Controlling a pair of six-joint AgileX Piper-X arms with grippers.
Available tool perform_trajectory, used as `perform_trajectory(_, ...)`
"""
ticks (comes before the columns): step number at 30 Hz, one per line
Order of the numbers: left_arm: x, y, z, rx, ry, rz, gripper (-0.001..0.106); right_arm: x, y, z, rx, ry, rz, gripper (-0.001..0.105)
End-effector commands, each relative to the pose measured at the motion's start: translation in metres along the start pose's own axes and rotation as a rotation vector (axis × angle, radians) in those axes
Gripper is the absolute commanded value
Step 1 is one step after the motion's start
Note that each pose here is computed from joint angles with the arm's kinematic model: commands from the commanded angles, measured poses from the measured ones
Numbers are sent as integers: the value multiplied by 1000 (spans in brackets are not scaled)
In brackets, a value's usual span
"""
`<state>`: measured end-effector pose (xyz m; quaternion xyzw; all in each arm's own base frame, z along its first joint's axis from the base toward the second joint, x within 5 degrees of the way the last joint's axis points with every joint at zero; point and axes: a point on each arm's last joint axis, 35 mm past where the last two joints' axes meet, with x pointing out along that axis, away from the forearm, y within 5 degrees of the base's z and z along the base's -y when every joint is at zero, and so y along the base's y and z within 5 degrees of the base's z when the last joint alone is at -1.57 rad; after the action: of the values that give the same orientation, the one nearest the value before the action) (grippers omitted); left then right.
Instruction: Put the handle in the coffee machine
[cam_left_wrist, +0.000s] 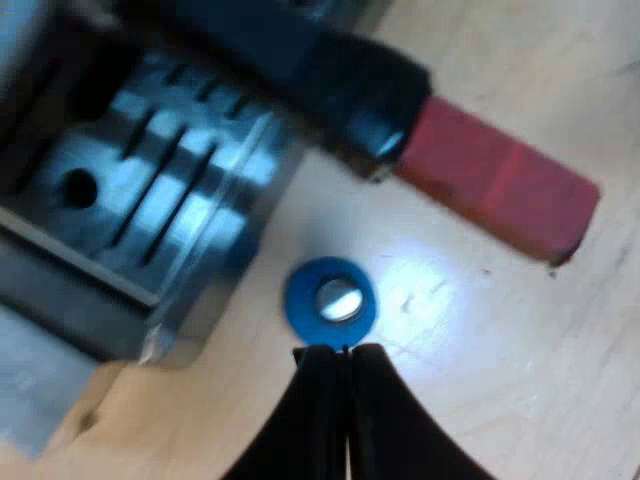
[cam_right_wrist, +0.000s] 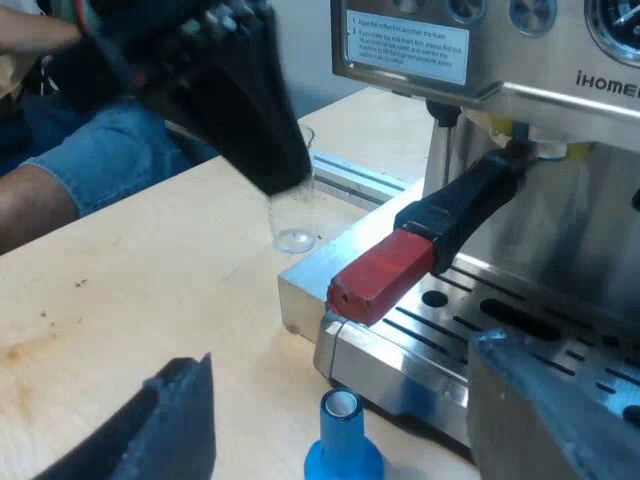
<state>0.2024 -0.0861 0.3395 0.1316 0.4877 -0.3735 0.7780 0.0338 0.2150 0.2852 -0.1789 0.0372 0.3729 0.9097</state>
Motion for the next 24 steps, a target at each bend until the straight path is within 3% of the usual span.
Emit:
perform_trajectory(1, -22, -2, -7, -13, -55, 27, 0, -2, -2, 4, 30, -12, -14, 57)
perform_trajectory(8, -60, -20, -24, -19, -183, 90, 0, -2, -3, 9, 31, -6, -6, 57)
perform_trajectory(15, -81, -35, -42, -4, -222, 133, 5, -8, -10, 26, -65, 129, 34, 63)
perform_trajectory(17, -85, -39, -47, 7, -209, 151, 20, -9, -13, 29, -60, 160, 47, 63)
perform_trajectory(22, -90, -41, -53, 5, -207, 195, 85, -3, -31, 42, 4, 206, 99, 63)
perform_trajectory(24, -90, -42, -53, 9, -209, 196, 97, 2, -39, 44, 27, 216, 104, 63)
